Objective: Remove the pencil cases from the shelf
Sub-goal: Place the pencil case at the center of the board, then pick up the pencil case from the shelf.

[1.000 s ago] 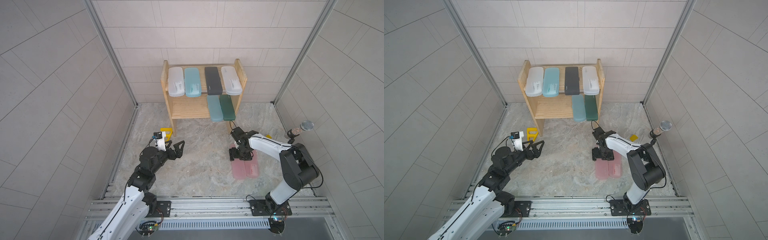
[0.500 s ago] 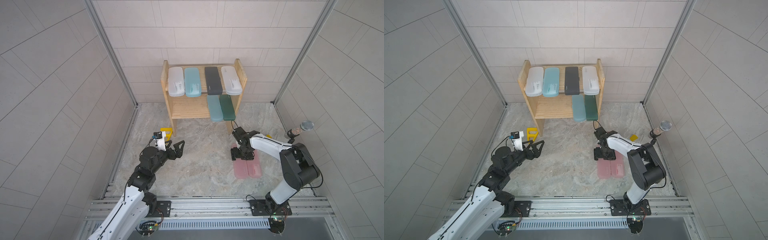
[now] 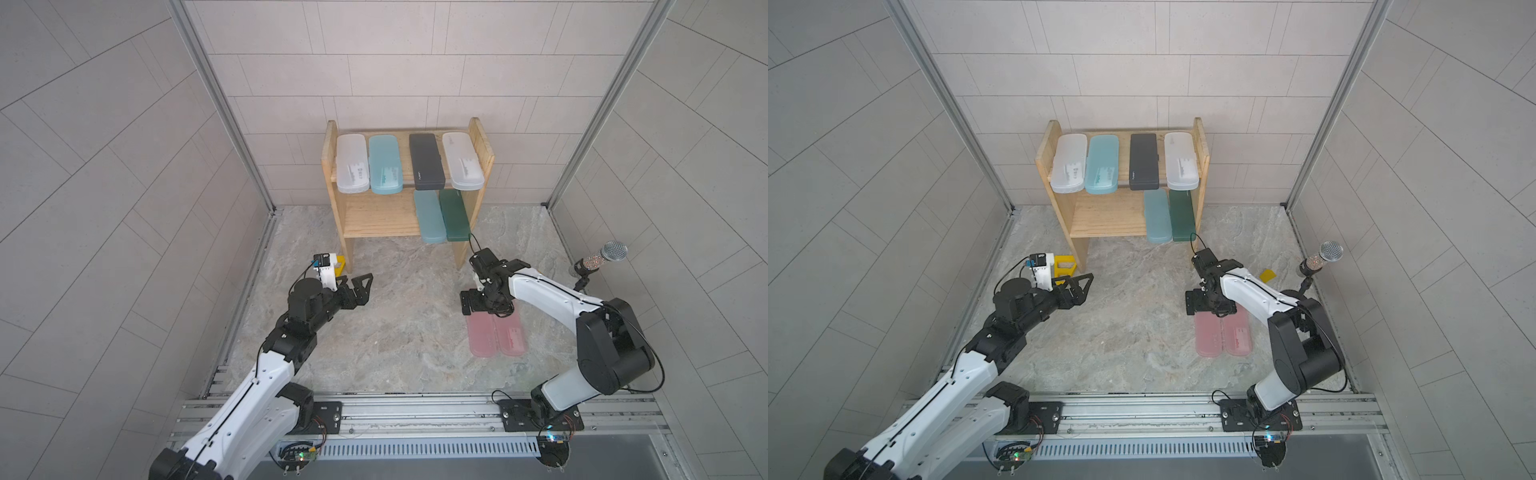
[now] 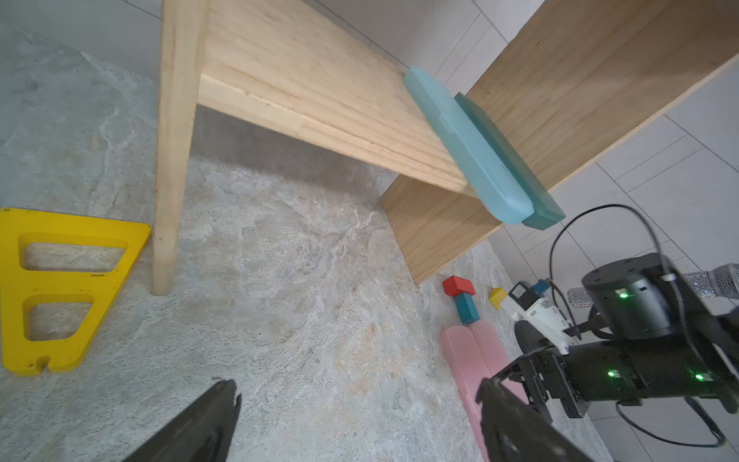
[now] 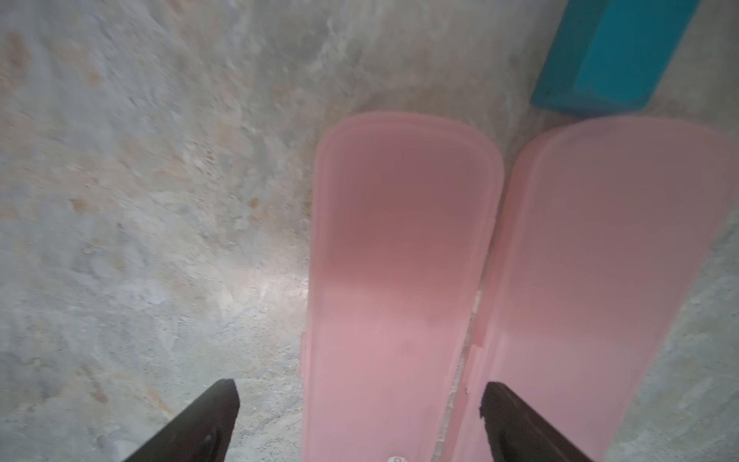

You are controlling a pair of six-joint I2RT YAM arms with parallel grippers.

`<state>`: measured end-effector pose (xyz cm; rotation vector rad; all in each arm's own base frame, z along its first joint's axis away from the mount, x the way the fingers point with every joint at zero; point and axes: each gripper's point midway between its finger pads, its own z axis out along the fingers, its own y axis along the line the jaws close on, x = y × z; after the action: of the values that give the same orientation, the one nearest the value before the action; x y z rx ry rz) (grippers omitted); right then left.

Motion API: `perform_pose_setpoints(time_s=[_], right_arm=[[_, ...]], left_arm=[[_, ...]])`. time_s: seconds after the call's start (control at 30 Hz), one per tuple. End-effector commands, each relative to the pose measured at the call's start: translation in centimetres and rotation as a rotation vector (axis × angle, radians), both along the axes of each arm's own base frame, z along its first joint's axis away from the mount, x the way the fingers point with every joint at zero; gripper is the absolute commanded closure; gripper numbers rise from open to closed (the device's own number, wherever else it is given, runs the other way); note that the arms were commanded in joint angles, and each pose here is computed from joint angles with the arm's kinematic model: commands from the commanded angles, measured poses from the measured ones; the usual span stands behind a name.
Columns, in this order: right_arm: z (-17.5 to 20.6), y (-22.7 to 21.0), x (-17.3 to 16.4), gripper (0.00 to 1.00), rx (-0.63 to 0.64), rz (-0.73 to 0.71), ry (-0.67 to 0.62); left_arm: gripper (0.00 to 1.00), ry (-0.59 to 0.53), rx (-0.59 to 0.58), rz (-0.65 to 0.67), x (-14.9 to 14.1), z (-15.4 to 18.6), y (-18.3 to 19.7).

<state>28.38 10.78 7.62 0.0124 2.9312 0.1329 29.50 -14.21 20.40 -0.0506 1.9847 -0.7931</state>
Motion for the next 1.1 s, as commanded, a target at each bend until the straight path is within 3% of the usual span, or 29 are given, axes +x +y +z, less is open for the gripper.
perform_pose_setpoints(time_s=[0.0,0.37,0.7,1.07], right_arm=[[3.4,-0.2,0.9,0.00,0.010,0.002,-0.103],[12.6,-2.8,1.4,0.00,0.081,-0.132,-0.418],[14.0,-4.7,1.1,0.00,0.174,-0.227,-0.454],[14.4,-6.0,1.0,0.00,0.195,-0.252,-0.465]], left_arm=[[0.00,-0.030,-0.090,-0.023,1.2,2.8,-1.1],[0.00,0.145,-0.422,-0.144,5.3,5.5,-8.1],[0.00,0.188,-0.460,-0.218,7.0,6.2,-14.5],[0.02,0.262,-0.487,-0.189,10.7,4.8,-17.1]])
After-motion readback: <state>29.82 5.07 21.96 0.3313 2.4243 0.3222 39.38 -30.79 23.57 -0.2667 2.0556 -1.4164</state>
